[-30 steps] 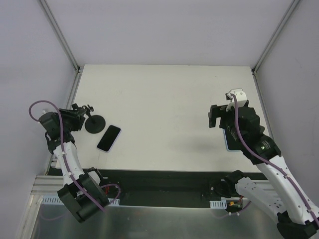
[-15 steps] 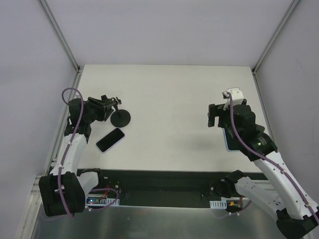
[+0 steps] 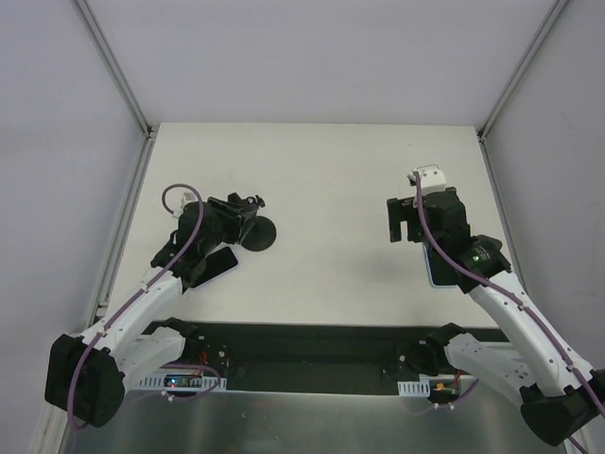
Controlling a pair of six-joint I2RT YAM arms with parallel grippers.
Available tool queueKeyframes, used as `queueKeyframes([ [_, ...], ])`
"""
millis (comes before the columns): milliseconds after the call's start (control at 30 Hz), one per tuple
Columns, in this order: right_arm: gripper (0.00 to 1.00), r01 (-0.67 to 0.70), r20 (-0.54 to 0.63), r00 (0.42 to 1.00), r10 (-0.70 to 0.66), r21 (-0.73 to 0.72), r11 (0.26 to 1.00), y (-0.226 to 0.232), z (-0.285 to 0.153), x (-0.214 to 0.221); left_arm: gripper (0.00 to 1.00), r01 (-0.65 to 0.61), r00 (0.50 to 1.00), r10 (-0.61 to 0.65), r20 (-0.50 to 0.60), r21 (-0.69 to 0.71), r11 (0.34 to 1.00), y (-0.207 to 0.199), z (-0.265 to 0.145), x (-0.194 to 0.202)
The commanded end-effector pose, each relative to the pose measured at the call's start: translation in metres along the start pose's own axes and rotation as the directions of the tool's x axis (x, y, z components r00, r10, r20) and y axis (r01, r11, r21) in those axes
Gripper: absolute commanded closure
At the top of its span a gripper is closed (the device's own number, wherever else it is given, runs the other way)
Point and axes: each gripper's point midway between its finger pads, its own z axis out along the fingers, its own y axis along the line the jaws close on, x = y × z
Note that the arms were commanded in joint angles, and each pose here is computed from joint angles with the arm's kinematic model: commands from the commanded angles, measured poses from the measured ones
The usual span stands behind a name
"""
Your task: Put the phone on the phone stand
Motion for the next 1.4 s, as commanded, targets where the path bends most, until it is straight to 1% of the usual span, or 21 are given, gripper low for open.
queueKeyframes([
  [0,0.04,0.006,0.015,1.0,-0.005,-0.03,1.0,0.004,-0.005,-0.012,1.0,0.107,0.993,-0.111,0.031,0.109,0.988,-0.025,0.0,0.008],
  [67,0.04,-0.038,0.009,0.999,0.038,-0.059,0.998,0.012,-0.004,-0.012,0.9,0.137,0.991,-0.137,-0.009,0.088,0.987,-0.015,0.004,0.016],
  [100,0.04,-0.068,0.0,0.998,0.068,-0.074,0.995,0.016,-0.003,-0.009,0.79,0.143,0.989,-0.14,-0.037,0.095,0.985,-0.015,0.004,0.022],
  [133,0.04,-0.134,-0.003,0.991,0.135,-0.132,0.982,0.03,-0.004,-0.011,0.54,0.147,0.988,-0.144,-0.046,0.078,0.986,-0.005,0.005,0.024],
  [200,0.04,-0.211,-0.028,0.977,0.209,-0.215,0.954,0.05,-0.002,-0.011,0.33,0.147,0.987,-0.141,-0.072,0.079,0.986,-0.001,0.001,0.028],
  [233,0.04,-0.291,-0.035,0.955,0.293,-0.277,0.916,0.069,-0.001,-0.017,0.01,0.137,0.987,-0.131,-0.09,0.069,0.988,0.003,-0.002,0.032],
  [333,0.04,-0.373,-0.098,0.923,0.372,-0.464,0.804,0.123,-0.007,-0.029,0.01,0.009,0.996,-0.006,-0.086,0.04,0.999,0.007,-0.014,0.031],
  [433,0.04,-0.493,-0.162,0.857,0.489,-0.534,0.687,0.159,-0.008,-0.049,0.01,-0.092,0.995,0.095,-0.035,0.079,0.993,-0.004,-0.031,0.02],
  [500,0.04,-0.604,-0.229,0.774,0.59,-0.545,0.581,0.179,-0.004,-0.063,0.01,-0.206,0.978,0.201,0.062,0.08,0.975,-0.003,-0.05,0.002],
  [600,0.04,-0.705,-0.319,0.677,0.663,-0.539,0.46,0.205,0.001,-0.08,0.01,-0.363,0.907,0.329,0.261,0.094,0.927,-0.015,-0.086,-0.031],
  [667,0.04,-0.748,-0.362,0.632,0.685,-0.518,0.416,0.223,0.007,-0.083,0.01,-0.466,0.826,0.396,0.401,0.09,0.88,-0.026,-0.116,-0.054],
  [700,0.04,-0.784,-0.392,0.574,0.719,-0.518,0.344,0.232,0.006,-0.094,0.01,-0.494,0.795,0.41,0.447,0.084,0.866,-0.029,-0.127,-0.061],
  [767,0.03,-0.814,-0.452,0.536,0.713,-0.502,0.294,0.257,0.012,-0.089,0.01,-0.582,0.711,0.468,0.525,0.066,0.811,-0.039,-0.15,-0.072],
  [800,0.03,-0.828,-0.483,0.492,0.724,-0.517,0.217,0.268,0.008,-0.104,0.01,-0.606,0.679,0.478,0.557,0.056,0.794,-0.045,-0.16,-0.078],
  [833,0.03,-0.837,-0.518,0.488,0.703,-0.506,0.208,0.286,0.013,-0.097,0.01,-0.654,0.627,0.526,0.574,0.021,0.756,-0.046,-0.165,-0.081],
  [900,0.02,-0.838,-0.552,0.472,0.687,-0.523,0.156,0.308,0.005,-0.112,0.01,-0.692,0.574,0.557,0.599,-0.009,0.722,-0.054,-0.175,-0.087],
  [933,0.02,-0.848,-0.568,0.467,0.678,-0.505,0.161,0.32,0.013,-0.105,0.01,-0.728,0.53,0.614,0.585,-0.057,0.683,-0.054,-0.171,-0.089],
  [1033,0.03,-0.856,-0.582,0.448,0.678,-0.499,0.137,0.349,0.014,-0.108,0.01,-0.778,0.461,0.711,0.531,-0.143,0.612,-0.058,-0.162,-0.092],
  [1100,0.03,-0.855,-0.586,0.449,0.675,-0.501,0.134,0.363,0.013,-0.107,0.01,-0.775,0.455,0.732,0.508,-0.179,0.606,-0.057,-0.158,-0.094],
  [1267,0.03,-0.897,-0.631,0.374,0.68,-0.433,0.091,0.386,0.035,-0.095,0.01,-0.774,0.449,0.755,0.478,-0.214,0.596,-0.047,-0.149,-0.096],
  [1367,0.02,-0.908,-0.64,0.349,0.684,-0.41,0.08,0.391,0.043,-0.091,0.01,-0.794,0.42,0.776,0.47,-0.224,0.565,-0.044,-0.15,-0.095],
])
